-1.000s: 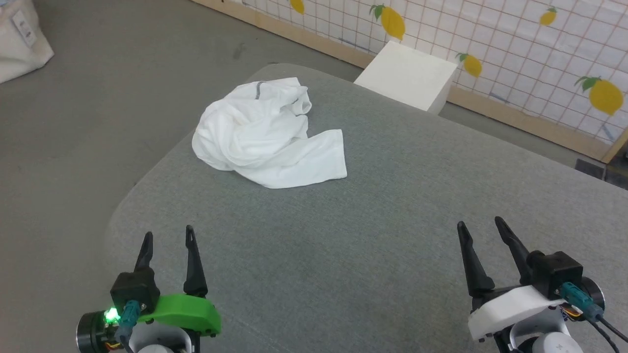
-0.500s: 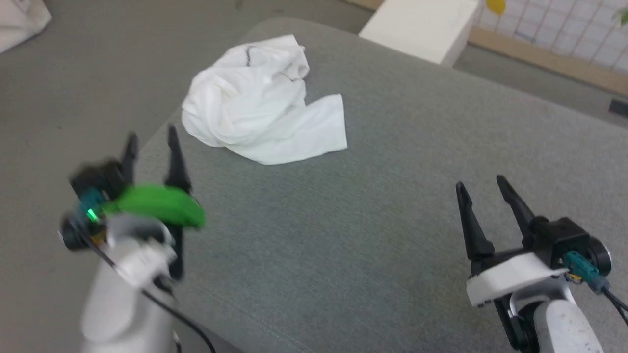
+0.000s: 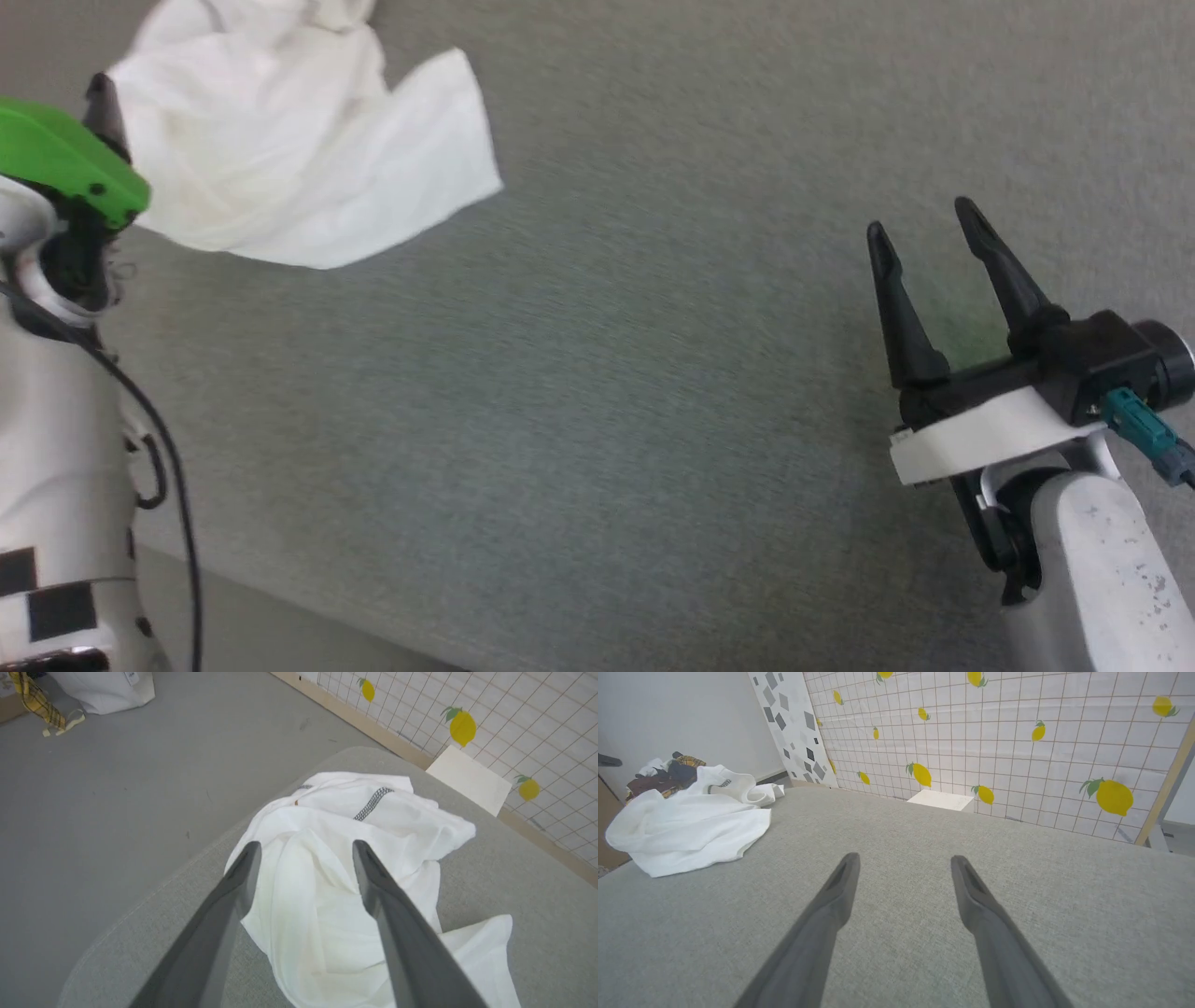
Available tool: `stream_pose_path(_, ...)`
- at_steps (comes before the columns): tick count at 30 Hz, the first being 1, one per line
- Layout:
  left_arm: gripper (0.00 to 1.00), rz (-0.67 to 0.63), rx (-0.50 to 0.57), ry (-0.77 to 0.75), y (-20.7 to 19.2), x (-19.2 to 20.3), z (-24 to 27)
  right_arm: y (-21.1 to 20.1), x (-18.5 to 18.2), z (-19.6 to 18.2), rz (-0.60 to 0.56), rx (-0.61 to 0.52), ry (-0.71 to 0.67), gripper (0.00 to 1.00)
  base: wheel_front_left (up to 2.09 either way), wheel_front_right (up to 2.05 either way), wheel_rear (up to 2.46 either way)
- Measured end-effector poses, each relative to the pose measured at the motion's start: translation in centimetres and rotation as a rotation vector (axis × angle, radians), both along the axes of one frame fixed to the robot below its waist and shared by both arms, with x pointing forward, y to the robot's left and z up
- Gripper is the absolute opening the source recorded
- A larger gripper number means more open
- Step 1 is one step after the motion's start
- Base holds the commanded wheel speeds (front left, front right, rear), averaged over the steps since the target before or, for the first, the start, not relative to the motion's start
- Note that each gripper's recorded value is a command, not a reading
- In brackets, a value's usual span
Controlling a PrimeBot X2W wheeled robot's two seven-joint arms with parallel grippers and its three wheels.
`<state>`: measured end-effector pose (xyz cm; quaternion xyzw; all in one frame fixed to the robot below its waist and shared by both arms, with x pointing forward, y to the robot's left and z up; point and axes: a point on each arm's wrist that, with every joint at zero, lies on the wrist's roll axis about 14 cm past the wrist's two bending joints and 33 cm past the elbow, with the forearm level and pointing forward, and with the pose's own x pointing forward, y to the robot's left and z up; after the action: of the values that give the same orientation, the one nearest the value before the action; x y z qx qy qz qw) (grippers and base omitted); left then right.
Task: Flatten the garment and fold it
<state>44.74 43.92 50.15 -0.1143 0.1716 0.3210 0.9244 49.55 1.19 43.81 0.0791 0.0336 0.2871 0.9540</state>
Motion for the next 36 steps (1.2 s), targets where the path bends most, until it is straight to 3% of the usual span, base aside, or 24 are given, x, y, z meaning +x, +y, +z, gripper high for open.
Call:
stream_pose_path(5,1.0,0.045,-0.147,0.207,-0.8,1.1,-7.6,-2.4,0.7,-4.3,-0.057,-0.012,0.081,1.0,0.0,0.0,0.0)
stream_pose_path(10,1.0,0.094,-0.254,0.319,-2.3,1.3,-13.2,-4.2,1.5,-5.7,-0.113,0.008,0.081,1.0,0.0,0.0,0.0)
stream_pose_path(11,0.88,0.094,-0.258,0.342,-2.5,1.3,-13.8,-4.5,1.7,-5.8,-0.125,0.011,0.077,1.0,0.0,0.0,0.0)
stream_pose_path(12,0.37,0.093,-0.26,0.357,-2.5,1.4,-14.2,-4.8,1.8,-5.9,-0.133,0.011,0.075,1.0,0.0,0.0,0.0)
stream_pose_path(13,0.0,0.084,-0.269,0.374,-2.3,1.6,-14.6,-5.0,1.9,-6.0,-0.14,0.012,0.075,1.0,0.0,0.0,0.0)
stream_pose_path(16,0.0,0.049,-0.209,0.35,-2.5,2.8,-14.4,-5.7,2.0,-5.9,-0.159,0.015,0.066,1.0,0.0,0.0,0.0)
stream_pose_path(20,0.0,0.003,-0.007,0.238,-2.1,4.0,-11.7,-6.6,1.8,-5.6,-0.183,0.005,0.063,1.0,0.0,0.0,0.0)
stream_pose_path(28,0.0,-0.214,0.415,-0.13,-4.6,8.3,1.0,-11.1,-1.5,-5.2,-0.302,-0.049,0.123,1.0,0.0,0.0,0.0)
stream_pose_path(36,0.0,-0.438,0.537,-0.523,-12.6,9.0,15.5,-14.1,-5.7,-1.1,-0.384,-0.059,0.087,1.0,0.0,0.0,0.0)
